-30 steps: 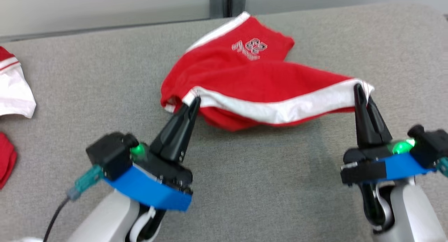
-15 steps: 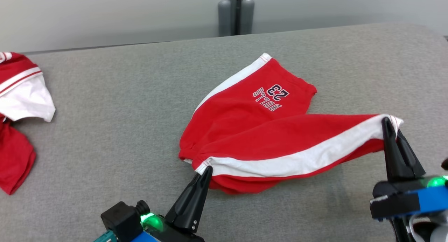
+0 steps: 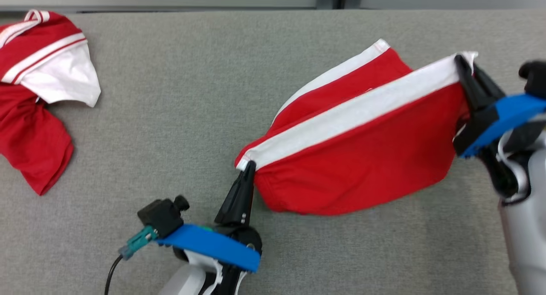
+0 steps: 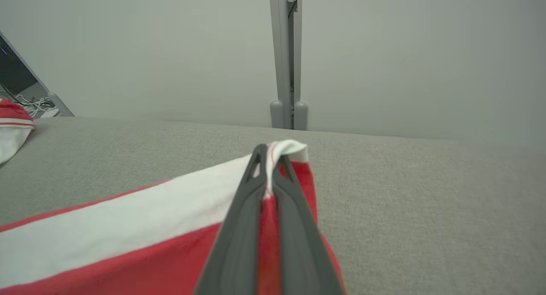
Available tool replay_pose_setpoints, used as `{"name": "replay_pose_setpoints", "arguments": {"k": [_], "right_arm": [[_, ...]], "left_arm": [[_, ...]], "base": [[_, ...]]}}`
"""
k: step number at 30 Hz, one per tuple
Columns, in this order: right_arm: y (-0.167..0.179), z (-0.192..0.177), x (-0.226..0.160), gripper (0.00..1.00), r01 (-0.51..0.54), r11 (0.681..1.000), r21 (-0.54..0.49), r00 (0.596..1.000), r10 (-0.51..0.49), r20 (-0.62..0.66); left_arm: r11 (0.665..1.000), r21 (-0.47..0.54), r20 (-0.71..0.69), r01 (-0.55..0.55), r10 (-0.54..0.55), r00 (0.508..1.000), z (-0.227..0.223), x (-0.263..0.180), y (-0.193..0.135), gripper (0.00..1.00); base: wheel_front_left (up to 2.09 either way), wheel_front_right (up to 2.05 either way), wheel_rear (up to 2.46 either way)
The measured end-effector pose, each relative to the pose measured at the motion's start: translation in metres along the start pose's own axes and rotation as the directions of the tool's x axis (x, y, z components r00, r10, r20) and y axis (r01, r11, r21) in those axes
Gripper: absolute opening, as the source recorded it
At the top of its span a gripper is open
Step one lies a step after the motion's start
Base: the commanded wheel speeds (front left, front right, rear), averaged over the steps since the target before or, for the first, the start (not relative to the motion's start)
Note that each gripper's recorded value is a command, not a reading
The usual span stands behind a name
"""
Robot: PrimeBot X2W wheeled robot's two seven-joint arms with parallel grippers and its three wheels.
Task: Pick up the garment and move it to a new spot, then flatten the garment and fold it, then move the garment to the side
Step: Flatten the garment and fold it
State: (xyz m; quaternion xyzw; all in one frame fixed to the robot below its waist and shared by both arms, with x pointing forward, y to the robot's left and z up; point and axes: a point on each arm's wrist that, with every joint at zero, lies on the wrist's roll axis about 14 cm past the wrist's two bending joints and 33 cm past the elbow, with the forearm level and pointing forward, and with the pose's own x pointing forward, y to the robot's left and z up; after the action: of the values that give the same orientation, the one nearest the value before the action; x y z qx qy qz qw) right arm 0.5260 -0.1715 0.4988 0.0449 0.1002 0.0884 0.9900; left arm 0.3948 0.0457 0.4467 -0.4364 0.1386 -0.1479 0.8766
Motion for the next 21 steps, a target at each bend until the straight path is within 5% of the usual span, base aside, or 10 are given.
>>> {"name": "replay_pose_setpoints", "arguments": {"k": [11, 21], "right_arm": [[0.01, -0.043, 0.088, 0.0, -0.057, 0.998, -0.023, 0.977, 0.051, -0.208], [0.037, -0.068, 0.123, 0.0, -0.125, 0.99, -0.064, 0.957, 0.103, -0.27]], "left_arm": [[0.992, -0.033, 0.008, -0.125, 0.126, 0.992, 0.005, 0.035, 0.042, 0.0], [0.986, -0.03, -0.007, -0.164, 0.164, 0.986, 0.003, 0.038, 0.052, 0.0]], "base": [[0.0, 0.0, 0.0], [0.0, 0.0, 0.0]]}}
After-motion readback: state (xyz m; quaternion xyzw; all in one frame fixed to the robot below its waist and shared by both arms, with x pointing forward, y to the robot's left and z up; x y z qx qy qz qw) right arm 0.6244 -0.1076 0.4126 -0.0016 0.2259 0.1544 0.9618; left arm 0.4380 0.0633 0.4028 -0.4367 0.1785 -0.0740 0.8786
